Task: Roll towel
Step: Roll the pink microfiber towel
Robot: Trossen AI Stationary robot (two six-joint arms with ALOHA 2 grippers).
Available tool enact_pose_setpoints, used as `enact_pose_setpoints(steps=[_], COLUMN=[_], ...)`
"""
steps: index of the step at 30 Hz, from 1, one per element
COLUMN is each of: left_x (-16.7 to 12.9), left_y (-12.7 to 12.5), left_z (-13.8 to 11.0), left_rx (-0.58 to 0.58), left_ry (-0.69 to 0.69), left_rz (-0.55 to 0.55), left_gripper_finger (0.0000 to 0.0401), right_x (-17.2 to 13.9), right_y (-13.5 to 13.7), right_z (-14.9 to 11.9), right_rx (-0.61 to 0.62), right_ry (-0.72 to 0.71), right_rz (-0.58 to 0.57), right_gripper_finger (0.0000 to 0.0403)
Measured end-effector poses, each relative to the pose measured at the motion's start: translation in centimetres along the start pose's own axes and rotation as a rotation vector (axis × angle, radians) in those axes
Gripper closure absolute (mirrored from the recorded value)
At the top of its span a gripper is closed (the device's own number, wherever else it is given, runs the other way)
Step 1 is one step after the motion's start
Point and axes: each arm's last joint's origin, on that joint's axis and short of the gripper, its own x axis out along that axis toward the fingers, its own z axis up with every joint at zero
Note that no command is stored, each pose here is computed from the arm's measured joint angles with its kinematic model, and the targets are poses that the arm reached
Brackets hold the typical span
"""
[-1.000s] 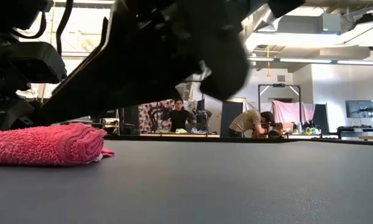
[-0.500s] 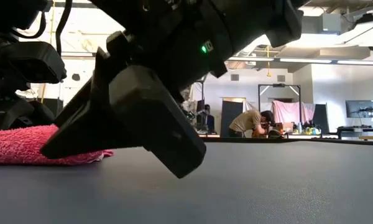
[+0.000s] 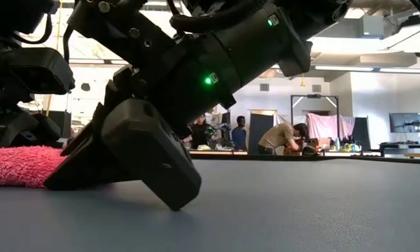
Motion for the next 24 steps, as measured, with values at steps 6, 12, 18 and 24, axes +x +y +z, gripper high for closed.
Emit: enact_pose_setpoints(steps=[6,12,18,24], left_x=[0.0,0.0,-0.1,-1.4], left_y=[0.0,0.0,-0.1,-0.5], left_z=[0.0,-0.1,0.0,0.3], left_rx=[0.002,0.01,0.022,0.066], left_ry=[0.01,0.015,0.002,-0.045], left_rz=[-0.009,-0.017,-0.009,-0.036], left_gripper_finger=[0.0333,0.0333,0.0333,0.0332], right_x=[0.2,0.5,0.6,0.2], right_y=[-0.6,-1.3,-1.6,-1.9], right_z=[-0.6,-1.1,-1.2,-0.6], right_rx=[0.107,0.238,0.397,0.574], right_ry=[0.032,0.059,0.048,0.023], right_rz=[-0.001,0.033,0.133,0.287], right_gripper_finger=[0.0206,0.0276,0.0368,0.0373])
